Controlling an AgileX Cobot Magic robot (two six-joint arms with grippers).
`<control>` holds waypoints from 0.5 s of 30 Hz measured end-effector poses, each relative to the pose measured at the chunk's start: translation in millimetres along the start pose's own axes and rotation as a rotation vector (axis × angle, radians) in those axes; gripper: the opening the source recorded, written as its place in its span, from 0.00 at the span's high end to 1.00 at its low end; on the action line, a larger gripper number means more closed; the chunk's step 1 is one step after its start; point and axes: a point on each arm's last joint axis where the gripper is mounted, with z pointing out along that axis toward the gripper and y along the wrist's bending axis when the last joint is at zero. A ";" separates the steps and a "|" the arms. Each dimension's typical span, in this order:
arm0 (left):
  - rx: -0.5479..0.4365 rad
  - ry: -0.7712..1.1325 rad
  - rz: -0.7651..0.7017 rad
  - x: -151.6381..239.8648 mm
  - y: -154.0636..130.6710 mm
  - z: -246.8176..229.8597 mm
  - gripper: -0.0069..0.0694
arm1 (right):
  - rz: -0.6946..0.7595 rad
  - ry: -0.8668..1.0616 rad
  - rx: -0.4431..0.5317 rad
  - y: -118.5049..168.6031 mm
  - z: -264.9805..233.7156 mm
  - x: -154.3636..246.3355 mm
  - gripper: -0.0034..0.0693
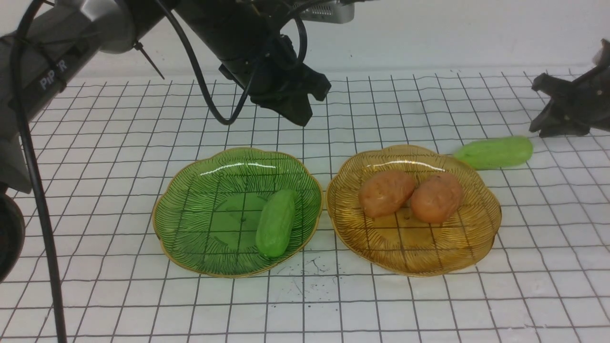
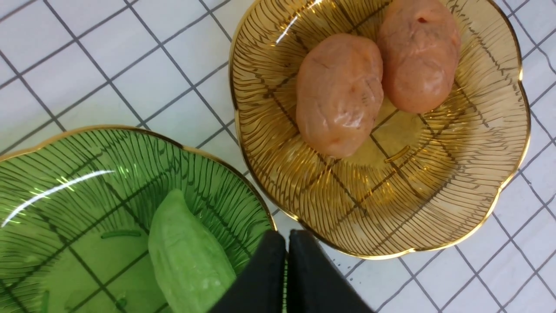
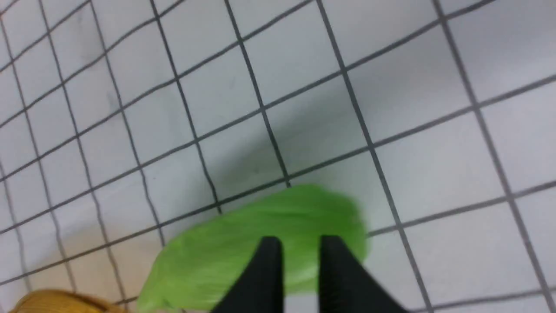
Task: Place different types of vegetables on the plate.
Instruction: 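Carry the green vegetable from the table to the plate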
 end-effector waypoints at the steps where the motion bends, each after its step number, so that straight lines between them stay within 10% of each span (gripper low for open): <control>1: 0.001 0.000 0.000 0.0 -0.1 0.0 0.92 | -0.009 -0.009 -0.004 2.9 -6.2 -0.9 0.92; 15: 0.008 -0.013 -0.004 -0.6 -2.5 -5.2 0.92 | -0.097 0.024 -0.064 36.1 -78.2 8.8 0.95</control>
